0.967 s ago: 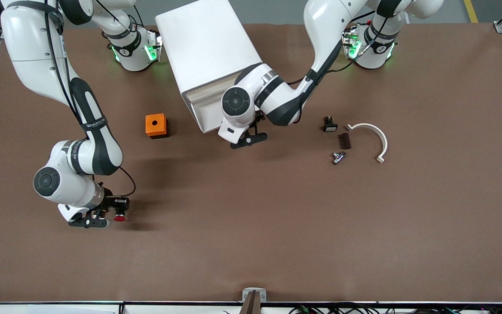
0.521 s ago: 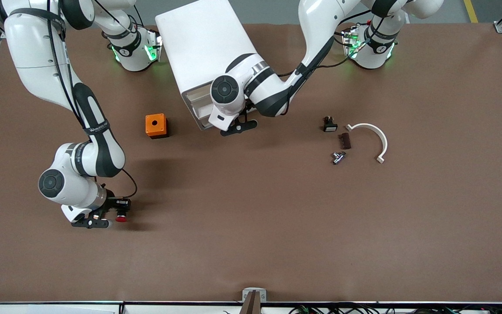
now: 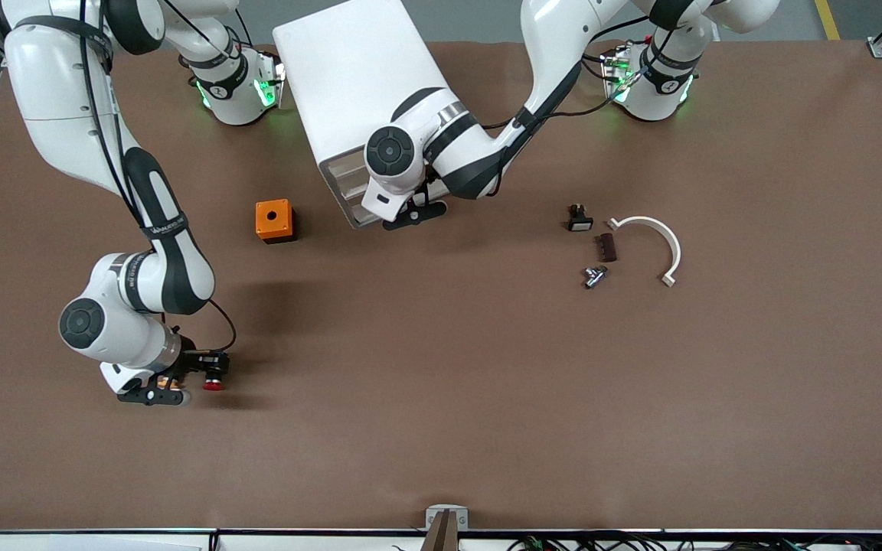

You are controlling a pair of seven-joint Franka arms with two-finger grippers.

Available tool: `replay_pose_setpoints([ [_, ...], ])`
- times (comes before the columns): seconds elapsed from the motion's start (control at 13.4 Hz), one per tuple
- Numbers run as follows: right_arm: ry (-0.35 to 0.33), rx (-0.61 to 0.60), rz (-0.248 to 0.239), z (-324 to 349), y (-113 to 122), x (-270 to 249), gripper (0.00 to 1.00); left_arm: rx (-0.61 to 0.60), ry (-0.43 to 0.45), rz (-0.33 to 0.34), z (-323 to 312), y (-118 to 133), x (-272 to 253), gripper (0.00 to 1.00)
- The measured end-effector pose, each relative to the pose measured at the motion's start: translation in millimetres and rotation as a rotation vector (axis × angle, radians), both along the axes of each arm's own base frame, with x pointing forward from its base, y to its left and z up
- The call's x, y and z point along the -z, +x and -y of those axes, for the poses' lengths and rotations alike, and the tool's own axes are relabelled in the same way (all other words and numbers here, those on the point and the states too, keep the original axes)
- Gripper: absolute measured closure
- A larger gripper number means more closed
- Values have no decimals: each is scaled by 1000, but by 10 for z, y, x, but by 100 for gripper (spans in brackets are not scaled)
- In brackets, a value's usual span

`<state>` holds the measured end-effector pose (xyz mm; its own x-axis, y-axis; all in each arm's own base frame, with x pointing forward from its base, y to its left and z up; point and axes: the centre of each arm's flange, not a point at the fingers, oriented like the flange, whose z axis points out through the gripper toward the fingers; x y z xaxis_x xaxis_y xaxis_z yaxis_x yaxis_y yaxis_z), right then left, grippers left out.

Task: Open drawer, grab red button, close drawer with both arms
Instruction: 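Push the drawer closed with the left gripper while the right gripper lowers the button, then open the right gripper and withdraw while the left gripper withdraws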

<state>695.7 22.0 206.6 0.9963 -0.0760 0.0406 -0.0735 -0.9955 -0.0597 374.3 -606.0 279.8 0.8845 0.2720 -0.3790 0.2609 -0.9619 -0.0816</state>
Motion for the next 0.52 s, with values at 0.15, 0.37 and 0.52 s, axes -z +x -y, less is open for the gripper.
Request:
replay_pose_setpoints([
  [0.15, 2, 14, 38, 98, 82, -221, 5, -33, 4, -10, 18, -20, -5, 0],
  [0.37, 14, 24, 53, 205, 77, -958, 0, -61, -6, -15, 14, 19, -22, 0],
  [0.52, 24, 17, 49, 203, -29, -1580, 0, -97, -8, -3, -95, 219, -41, 0],
])
